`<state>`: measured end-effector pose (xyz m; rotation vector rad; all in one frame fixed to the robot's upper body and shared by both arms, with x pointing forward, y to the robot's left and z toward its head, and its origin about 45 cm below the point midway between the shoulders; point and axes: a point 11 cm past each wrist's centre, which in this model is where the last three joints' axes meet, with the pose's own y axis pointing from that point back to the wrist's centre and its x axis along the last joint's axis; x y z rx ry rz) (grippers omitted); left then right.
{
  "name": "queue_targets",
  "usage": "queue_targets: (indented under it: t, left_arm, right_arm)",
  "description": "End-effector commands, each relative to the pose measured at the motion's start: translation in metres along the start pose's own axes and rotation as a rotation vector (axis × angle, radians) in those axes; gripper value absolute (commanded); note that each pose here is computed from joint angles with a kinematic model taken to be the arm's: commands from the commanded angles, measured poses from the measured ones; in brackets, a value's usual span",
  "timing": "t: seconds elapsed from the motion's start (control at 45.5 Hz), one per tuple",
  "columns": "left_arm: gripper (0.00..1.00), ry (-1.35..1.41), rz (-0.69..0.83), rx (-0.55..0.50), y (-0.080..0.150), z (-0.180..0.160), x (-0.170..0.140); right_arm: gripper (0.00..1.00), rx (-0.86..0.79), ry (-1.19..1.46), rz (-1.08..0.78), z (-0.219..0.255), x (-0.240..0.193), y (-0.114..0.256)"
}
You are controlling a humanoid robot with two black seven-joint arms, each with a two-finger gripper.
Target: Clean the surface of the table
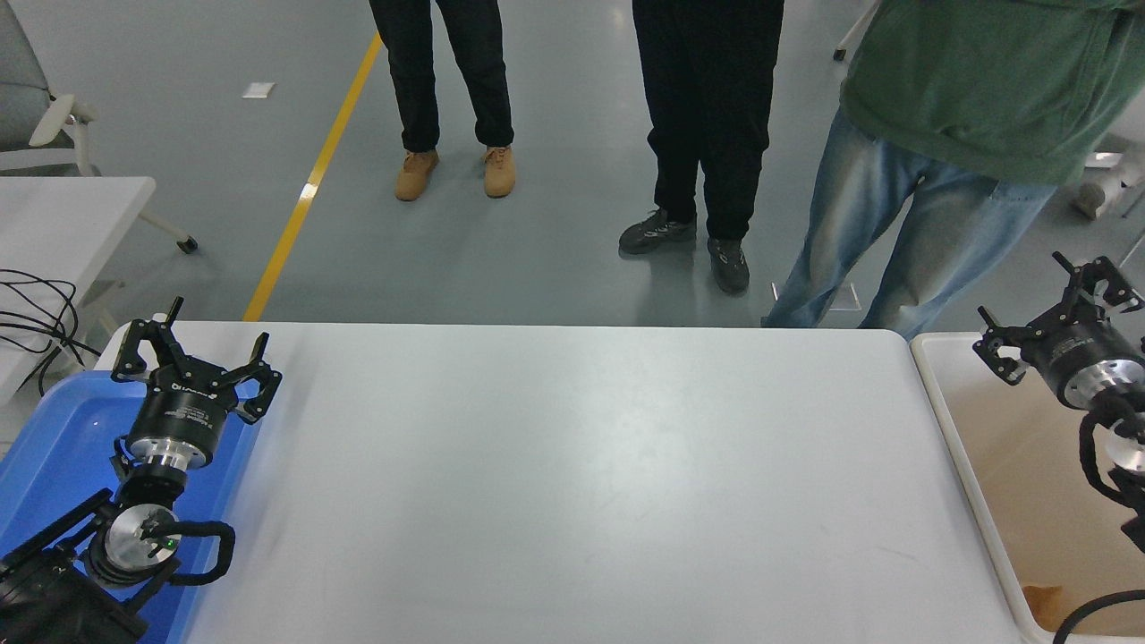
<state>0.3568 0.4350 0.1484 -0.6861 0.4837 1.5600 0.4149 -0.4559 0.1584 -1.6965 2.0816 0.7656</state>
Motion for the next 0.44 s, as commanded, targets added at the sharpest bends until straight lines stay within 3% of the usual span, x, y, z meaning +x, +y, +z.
queue_targets:
  t: [0.0, 0.418]
  left_arm:
    - [0.99, 0.000, 0.000, 0.000, 0.000, 0.000, 0.000]
    - [0.99, 0.000, -0.001, 0.000, 0.000, 0.000, 0.000]
  right_arm:
    - [0.99, 0.013, -0.086, -0.016, 0.035, -0.012, 0.003]
    - [0.99, 0.022, -0.109, -0.023, 0.047, -0.018, 0.004]
